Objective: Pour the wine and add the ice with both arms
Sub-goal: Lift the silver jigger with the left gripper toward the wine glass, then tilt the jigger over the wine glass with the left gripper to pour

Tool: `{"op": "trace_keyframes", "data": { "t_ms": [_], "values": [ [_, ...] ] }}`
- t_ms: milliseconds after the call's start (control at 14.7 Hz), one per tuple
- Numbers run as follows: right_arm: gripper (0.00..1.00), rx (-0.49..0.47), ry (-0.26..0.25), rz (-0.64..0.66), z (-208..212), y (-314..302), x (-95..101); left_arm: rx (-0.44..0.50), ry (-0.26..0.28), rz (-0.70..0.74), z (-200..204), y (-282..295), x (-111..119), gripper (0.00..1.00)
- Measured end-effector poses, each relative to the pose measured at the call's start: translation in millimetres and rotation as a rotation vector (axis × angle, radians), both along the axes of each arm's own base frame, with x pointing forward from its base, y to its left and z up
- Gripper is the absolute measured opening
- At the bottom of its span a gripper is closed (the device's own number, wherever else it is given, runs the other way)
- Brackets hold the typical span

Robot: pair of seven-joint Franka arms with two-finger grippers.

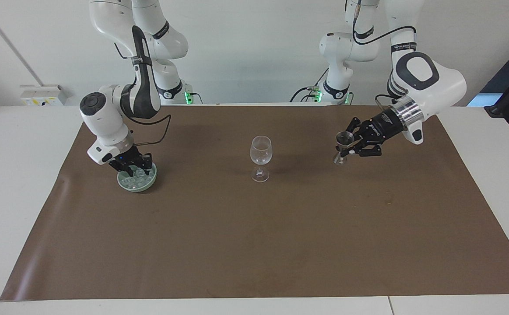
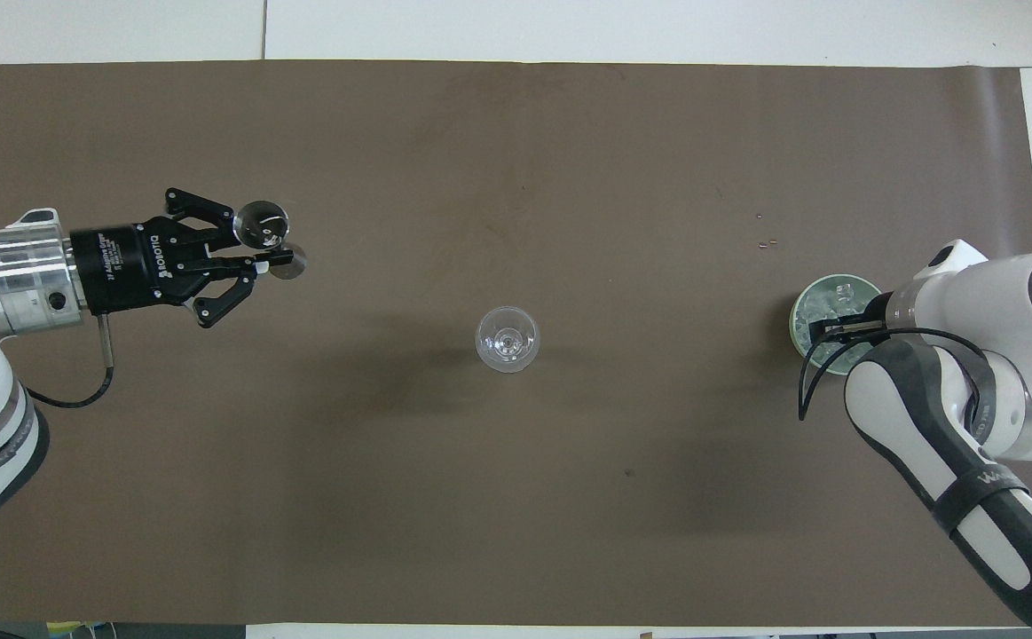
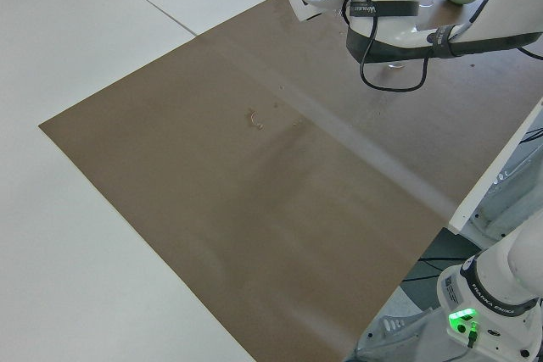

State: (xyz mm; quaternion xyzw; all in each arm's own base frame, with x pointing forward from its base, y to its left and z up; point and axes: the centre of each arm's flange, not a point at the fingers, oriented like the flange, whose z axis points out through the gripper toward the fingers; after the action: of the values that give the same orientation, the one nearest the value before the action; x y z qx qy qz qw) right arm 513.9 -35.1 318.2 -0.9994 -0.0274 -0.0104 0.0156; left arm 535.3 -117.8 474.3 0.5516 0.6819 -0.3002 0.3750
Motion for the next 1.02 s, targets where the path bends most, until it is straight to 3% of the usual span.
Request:
{"op": "trace_keyframes", "data": {
  "t_ms": [204, 272, 341, 477, 545, 1022],
  "values": [
    [0.59, 0.0, 0.004, 0.0, -2.1, 0.0, -0.3, 0.081, -0.004, -0.068, 5.0, -60.6, -12.7, 0.22],
    [0.54, 0.0, 0.005, 0.0, -2.7, 0.0, -0.4, 0.113, -0.005, -0.093, 4.5, -76.2, -18.0, 0.22],
    [0.43, 0.0, 0.006, 0.0, -3.1, 0.0, -0.4, 0.145, -0.008, -0.106, 4.6, -90.4, -22.6, 0.22],
    [0.39, 0.0, 0.006, 0.001, -3.1, 0.0, -0.4, 0.209, -0.028, -0.127, 4.5, -110.7, -29.5, 0.22],
    [0.29, 0.0, 0.006, 0.001, -3.1, 0.0, -0.4, 0.237, -0.036, -0.144, 3.8, -116.2, -31.9, 0.22],
    [0.27, 0.0, 0.005, 0.002, -3.0, 0.0, -0.4, 0.454, -0.095, -0.194, 4.2, -158.8, -50.2, 0.22]
  ]
}}
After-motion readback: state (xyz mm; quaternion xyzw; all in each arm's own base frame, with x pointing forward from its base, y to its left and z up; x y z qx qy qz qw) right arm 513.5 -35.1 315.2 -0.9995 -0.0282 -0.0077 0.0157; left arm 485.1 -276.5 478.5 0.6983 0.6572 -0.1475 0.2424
